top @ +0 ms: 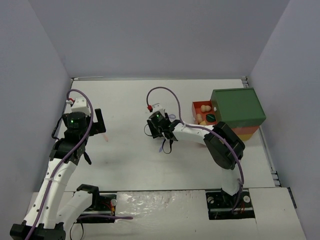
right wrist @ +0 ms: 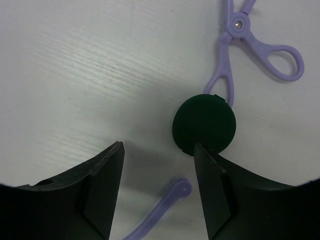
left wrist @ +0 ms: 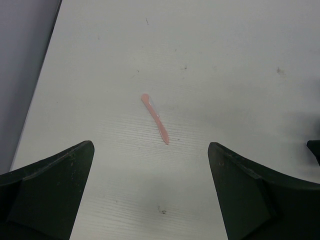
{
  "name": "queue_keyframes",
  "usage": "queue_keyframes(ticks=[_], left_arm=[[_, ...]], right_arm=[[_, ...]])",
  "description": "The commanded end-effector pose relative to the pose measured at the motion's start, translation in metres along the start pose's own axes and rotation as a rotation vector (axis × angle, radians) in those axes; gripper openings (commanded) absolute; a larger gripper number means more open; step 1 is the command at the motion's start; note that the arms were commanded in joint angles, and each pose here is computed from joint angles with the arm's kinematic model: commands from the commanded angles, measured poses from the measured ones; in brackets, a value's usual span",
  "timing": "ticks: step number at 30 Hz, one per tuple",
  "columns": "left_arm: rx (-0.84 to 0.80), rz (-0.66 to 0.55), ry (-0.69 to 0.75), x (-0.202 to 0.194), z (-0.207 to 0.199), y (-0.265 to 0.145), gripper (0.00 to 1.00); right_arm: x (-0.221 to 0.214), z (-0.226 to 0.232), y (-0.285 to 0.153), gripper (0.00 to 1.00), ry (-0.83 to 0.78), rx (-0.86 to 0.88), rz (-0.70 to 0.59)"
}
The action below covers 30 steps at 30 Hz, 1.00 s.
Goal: Organize the makeup
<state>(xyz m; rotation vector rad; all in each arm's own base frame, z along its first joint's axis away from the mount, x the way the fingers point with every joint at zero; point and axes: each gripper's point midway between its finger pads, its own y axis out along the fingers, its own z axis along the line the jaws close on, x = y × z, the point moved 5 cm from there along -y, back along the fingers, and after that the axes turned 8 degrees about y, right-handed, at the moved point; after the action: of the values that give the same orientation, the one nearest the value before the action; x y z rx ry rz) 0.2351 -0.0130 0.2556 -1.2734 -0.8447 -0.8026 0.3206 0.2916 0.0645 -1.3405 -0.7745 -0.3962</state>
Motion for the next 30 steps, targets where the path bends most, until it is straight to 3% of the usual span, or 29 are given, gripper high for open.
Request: queue_keyframes(ticks=[1, 16, 21, 27, 30], left_arm=[[0.007, -0.094, -0.046, 0.03, 0.003, -0.009, 0.97], [0.004, -0.094, -0.046, 0.03, 0.003, -0.009, 0.97], [0.005, -0.093, -0.046, 0.03, 0.003, -0.009, 0.97], [0.005, -0.094, -0.046, 0.03, 0.003, -0.009, 0.97], [0.005, -0.095, -0.046, 0.03, 0.003, -0.009, 0.97]], right_arm=[[0.032, -0.006, 0.004, 0.49, 0.087, -0.121, -0.146], [0.018, -0.016, 0.022, 0.39, 0.075, -0.239, -0.145], [0.016, -0.02, 0.023, 0.26, 0.076, -0.266, -0.149], [0.024, -0.02, 0.012, 0.03, 0.077, -0.258, -0.167], [0.038, -0.018, -0.006, 0.0, 0.083, -0.227, -0.199]])
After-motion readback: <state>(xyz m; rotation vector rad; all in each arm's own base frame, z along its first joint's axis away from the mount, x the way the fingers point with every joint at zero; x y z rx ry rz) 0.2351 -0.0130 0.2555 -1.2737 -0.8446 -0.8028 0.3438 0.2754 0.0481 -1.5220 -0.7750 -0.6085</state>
